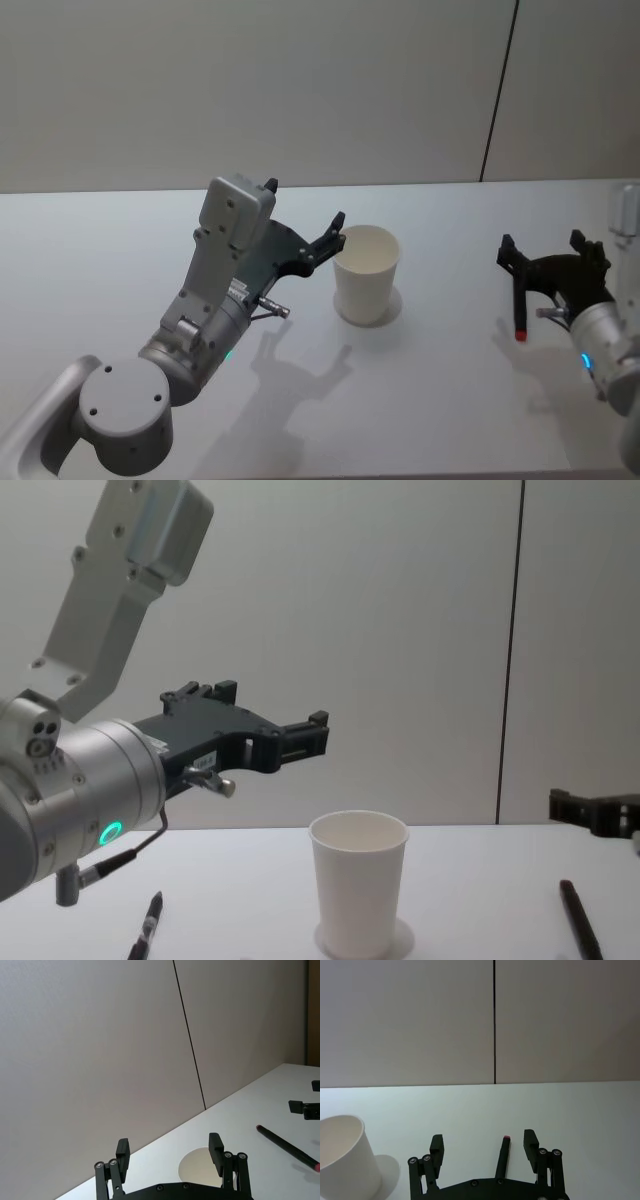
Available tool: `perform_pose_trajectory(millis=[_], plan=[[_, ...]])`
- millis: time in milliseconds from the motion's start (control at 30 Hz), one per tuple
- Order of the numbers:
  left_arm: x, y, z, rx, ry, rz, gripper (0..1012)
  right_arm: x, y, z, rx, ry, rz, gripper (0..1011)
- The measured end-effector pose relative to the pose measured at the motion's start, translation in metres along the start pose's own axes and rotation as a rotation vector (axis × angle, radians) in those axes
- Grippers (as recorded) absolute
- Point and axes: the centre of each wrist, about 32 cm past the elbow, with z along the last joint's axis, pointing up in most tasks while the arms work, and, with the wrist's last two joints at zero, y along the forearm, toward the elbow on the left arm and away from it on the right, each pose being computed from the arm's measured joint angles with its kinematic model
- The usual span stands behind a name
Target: Place the pen into the pen holder.
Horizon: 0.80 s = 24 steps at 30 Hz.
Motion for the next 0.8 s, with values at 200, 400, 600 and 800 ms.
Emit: perform_pose_trajectory(millis=[200,400,600,800], plan=[[0.0,0.0,0.0,0.0,0.0,0.0,1004,-0.014,0.008,-0.001,-0.038,0.023,-0.062,1001],[0.0,0.0,0.0,0.0,0.0,0.0,1004,-0.022,0.015,-0.002,-0.073,0.045,-0.111,1001],[0.0,0.0,0.0,0.0,0.0,0.0,1004,-0.027,0.024,-0.005,-0.117,0.066,-0.152,1002],[0.0,0.0,0.0,0.0,0.0,0.0,1004,-0.029,0.036,-0.012,-0.163,0.076,-0.179,1001]])
